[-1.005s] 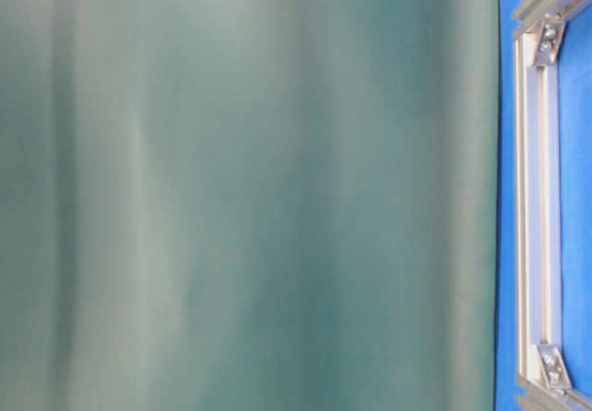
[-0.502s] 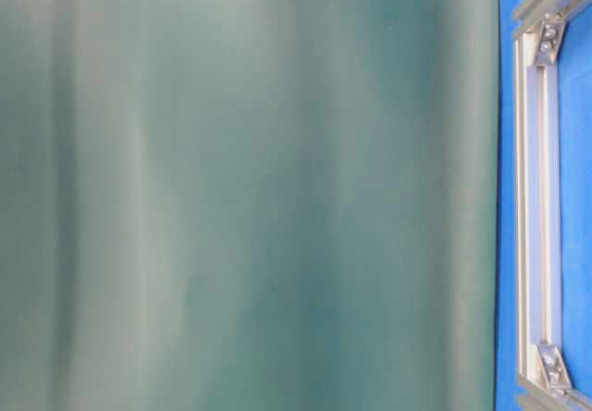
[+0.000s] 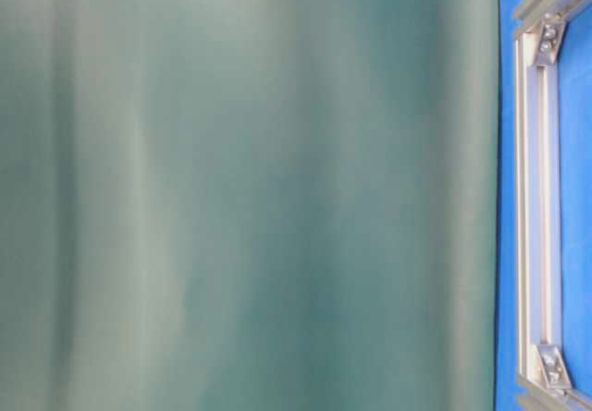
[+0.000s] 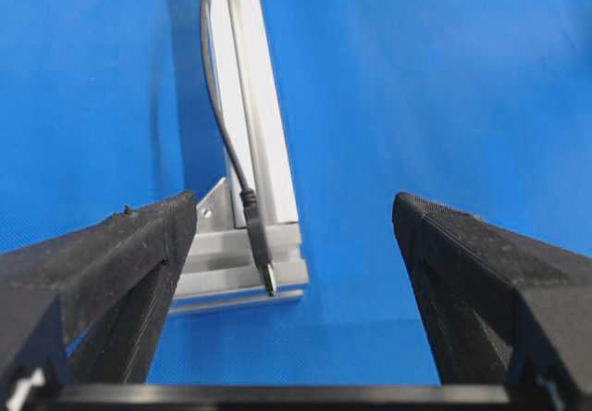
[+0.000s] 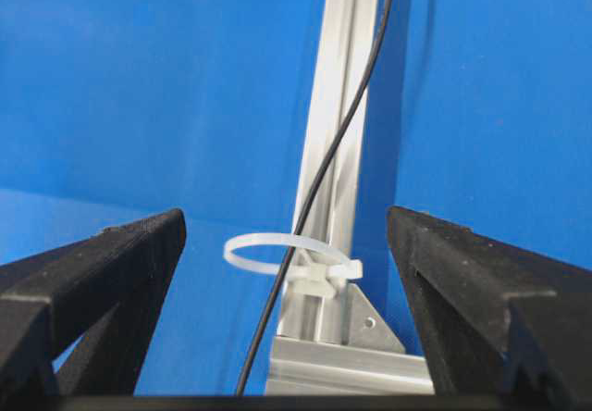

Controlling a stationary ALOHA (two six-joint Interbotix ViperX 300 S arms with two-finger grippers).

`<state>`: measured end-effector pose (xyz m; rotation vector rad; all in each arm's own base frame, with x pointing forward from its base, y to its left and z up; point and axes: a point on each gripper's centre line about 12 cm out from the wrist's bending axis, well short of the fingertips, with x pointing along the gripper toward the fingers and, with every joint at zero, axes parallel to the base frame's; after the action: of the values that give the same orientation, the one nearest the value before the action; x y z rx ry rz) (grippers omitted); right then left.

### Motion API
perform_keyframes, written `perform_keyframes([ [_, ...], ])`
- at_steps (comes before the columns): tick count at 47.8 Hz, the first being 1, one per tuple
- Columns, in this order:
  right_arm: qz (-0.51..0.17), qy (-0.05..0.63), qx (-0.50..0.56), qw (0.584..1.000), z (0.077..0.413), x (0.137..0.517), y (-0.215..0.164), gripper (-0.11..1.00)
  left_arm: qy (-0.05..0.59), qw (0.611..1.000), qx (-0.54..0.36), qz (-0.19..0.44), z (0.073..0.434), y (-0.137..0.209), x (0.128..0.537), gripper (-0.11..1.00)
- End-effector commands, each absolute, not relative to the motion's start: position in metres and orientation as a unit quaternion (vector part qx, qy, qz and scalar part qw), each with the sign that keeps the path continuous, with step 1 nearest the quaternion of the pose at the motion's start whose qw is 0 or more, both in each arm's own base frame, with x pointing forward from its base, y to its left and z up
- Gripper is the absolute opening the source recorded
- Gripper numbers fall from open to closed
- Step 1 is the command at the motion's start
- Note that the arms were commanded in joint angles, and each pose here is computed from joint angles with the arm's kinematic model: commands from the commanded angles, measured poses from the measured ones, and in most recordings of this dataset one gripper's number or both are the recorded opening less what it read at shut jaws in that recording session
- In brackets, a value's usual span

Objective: Insert the wire through the string loop located on the right side.

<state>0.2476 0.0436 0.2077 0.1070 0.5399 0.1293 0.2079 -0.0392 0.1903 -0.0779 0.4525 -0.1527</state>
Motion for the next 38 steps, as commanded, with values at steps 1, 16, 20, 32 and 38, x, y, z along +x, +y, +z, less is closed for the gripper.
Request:
perform_keyframes([
  [1, 0.065, 0.252, 0.054, 0.964, 0.2176, 0.2526, 0.044, 0.96, 0.214, 0.973, -0.038, -0.074, 0.1965, -0.0389, 0.2119, 0.82],
  [16, 0.064, 0.253, 0.054, 0.964, 0.2173, 0.2525, 0.0436, 0.96, 0.215, 0.973, -0.038, -0.074, 0.1964, -0.0389, 0.2118, 0.82],
  [20, 0.064, 0.253, 0.054, 0.964, 0.2173, 0.2525, 0.0436, 0.96, 0.215, 0.973, -0.038, -0.074, 0.1964, -0.0389, 0.2118, 0.82],
  [32, 0.064, 0.253, 0.054, 0.964, 0.2173, 0.2525, 0.0436, 0.96, 0.216, 0.973, -0.039, -0.074, 0.1958, -0.0389, 0.2115, 0.82],
  [38, 0.064, 0.254, 0.054, 0.964, 0.2167, 0.2522, 0.044, 0.96, 0.217, 0.973, -0.04, -0.074, 0.1956, -0.0389, 0.2114, 0.82],
])
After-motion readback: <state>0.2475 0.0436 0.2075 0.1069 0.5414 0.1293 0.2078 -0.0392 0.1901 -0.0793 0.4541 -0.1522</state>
